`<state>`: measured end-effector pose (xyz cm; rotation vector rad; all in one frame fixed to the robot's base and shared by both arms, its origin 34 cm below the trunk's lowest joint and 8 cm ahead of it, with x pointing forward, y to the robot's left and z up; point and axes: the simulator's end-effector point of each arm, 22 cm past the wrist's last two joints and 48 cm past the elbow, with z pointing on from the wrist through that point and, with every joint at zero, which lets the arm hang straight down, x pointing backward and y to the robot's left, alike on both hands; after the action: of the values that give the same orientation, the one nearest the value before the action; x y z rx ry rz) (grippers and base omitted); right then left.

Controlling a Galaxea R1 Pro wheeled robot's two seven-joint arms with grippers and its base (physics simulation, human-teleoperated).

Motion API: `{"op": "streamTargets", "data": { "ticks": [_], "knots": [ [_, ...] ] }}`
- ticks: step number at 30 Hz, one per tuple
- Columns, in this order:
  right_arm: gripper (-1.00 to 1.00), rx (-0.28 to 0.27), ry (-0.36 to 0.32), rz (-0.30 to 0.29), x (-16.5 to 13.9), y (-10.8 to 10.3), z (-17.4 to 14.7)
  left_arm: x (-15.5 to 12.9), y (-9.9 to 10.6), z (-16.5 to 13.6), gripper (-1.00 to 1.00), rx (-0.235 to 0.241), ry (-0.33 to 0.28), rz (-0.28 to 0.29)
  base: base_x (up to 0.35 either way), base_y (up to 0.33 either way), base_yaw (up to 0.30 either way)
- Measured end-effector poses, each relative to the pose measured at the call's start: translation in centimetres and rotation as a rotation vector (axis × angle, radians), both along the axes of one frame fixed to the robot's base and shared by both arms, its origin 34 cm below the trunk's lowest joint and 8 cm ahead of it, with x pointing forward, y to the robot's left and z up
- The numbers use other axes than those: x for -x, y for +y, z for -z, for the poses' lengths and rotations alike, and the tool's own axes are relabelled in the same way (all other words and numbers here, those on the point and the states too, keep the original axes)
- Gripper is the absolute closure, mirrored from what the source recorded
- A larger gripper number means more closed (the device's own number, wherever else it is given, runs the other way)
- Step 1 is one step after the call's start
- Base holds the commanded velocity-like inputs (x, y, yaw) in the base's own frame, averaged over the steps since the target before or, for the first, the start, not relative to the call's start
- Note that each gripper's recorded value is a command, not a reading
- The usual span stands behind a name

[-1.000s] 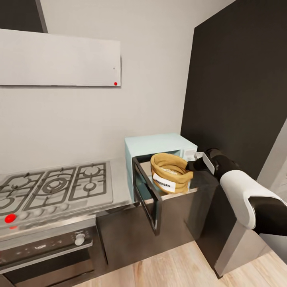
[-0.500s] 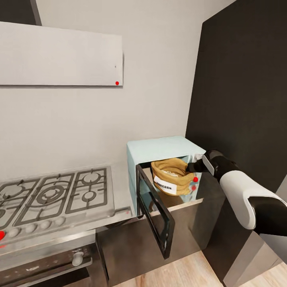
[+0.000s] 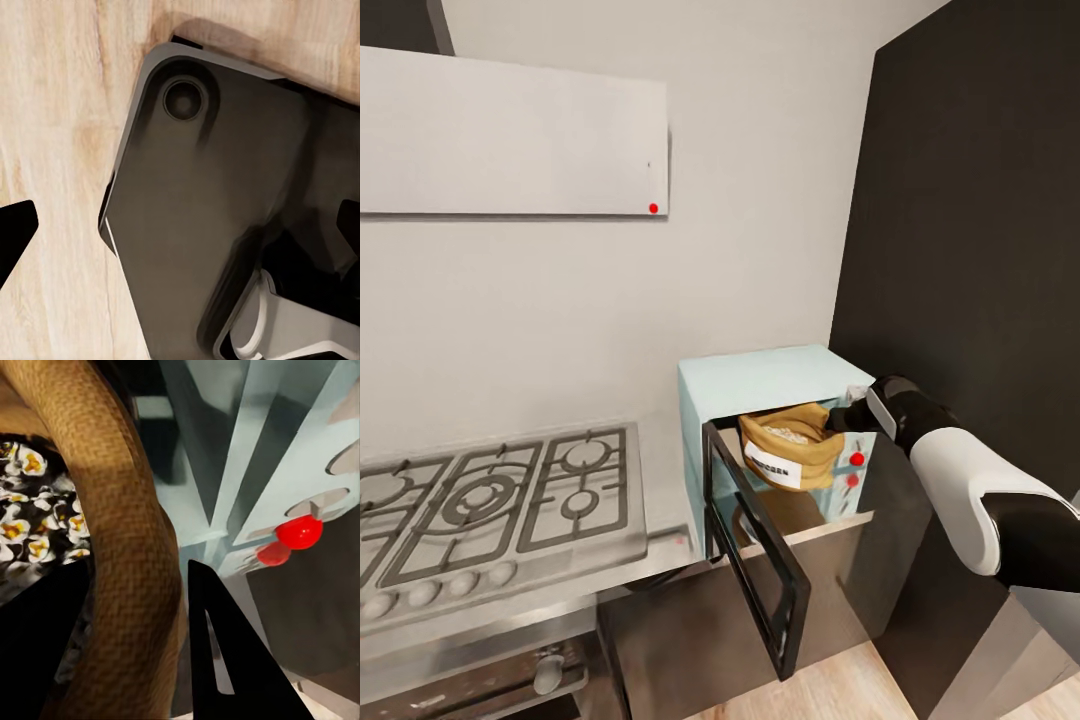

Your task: In the kitchen, take the popcorn bag from the countertop, put it into the microwave, and heat it until the popcorn is cooked so the cooked popcorn ends up inside the bag.

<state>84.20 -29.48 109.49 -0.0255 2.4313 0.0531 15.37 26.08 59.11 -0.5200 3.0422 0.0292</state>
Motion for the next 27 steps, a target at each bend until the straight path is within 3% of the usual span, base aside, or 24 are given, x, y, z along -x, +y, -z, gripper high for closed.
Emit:
{"op": "streamTargets", "data": {
  "ticks": [15, 23, 24, 27],
  "knots": [
    [1.0, 0.0, 0.001, -0.001, 0.04, 0.11, 0.0, 0.08, 0.11, 0.0, -1.0, -0.001, 0.001, 0.001, 0.181, 0.0, 0.0],
    [1.0, 0.0, 0.001, -0.001, 0.02, 0.11, 0.03, 0.05, 0.12, 0.0, -1.0, -0.002, 0.001, 0.0, 0.017, 0.0, 0.0],
    [-1.0, 0.0, 0.002, -0.001, 0.02, 0.11, 0.03, 0.04, 0.12, 0.0, -1.0, -0.002, 0.001, 0.0, 0.0, 0.0, 0.0],
    [-1.0, -0.017, 0.001, -0.001, 0.03, 0.38, -0.02, 0.06, 0.12, 0.0, -1.0, -0.002, 0.001, 0.0, 0.0, 0.0, 0.0]
  ]
}}
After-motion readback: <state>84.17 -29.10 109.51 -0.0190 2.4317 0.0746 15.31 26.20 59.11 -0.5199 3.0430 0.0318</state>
